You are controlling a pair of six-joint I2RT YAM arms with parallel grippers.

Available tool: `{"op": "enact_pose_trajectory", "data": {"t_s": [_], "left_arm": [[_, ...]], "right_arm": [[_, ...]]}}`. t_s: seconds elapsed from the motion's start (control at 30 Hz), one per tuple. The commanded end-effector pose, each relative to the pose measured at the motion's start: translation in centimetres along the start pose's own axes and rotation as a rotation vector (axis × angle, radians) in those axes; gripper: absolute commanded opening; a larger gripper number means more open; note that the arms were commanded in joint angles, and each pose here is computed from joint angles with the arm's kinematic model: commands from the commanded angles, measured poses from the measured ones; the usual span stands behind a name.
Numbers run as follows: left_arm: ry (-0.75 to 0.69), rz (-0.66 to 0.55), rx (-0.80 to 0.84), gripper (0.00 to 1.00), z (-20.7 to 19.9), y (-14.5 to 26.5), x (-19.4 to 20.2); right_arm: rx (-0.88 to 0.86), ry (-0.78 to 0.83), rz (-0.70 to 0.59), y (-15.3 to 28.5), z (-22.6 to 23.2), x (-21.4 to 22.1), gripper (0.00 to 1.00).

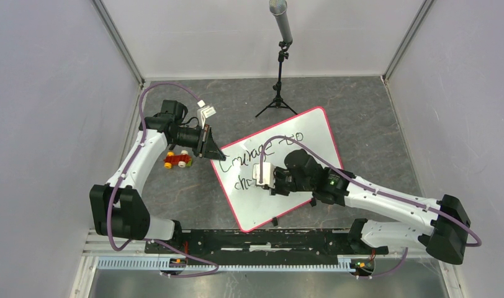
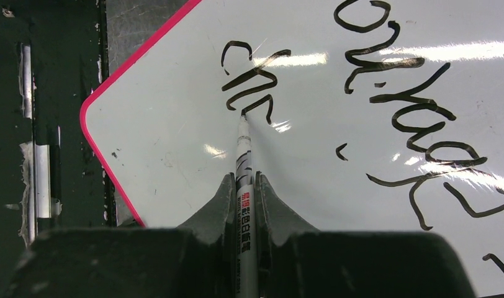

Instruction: Write a sentence on the whiteboard

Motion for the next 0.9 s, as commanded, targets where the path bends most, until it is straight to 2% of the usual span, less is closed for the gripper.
{"op": "enact_pose_trajectory", "data": {"t_s": [0.0, 0.33, 0.87], "left_arm": [[-0.028, 0.007, -0.040, 0.02, 0.6, -0.2, -0.1], [-0.030, 0.007, -0.041, 0.02, 0.6, -0.2, -0.3], [-0.029, 0.010, -0.040, 0.02, 0.7, -0.3, -0.2]], "right_arm": [[0.046, 0.008, 0.017, 0.6, -0.8, 0.1, 0.00], [0.129, -0.022, -0.003, 1.2, -3.4, -1.2, 0.00], [0.027, -0.033, 0.044, 1.1, -1.2, 1.0, 0.00]]}}
Point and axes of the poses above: each gripper's point midway between its finger pads, its own y axis back along the fingers, its own z axis along the line the jaws close on, x = y × z, the point moved 4 cm from there along y, back along the fingers, and after that the axes turned 1 degree about -y, right-handed, at the moved point
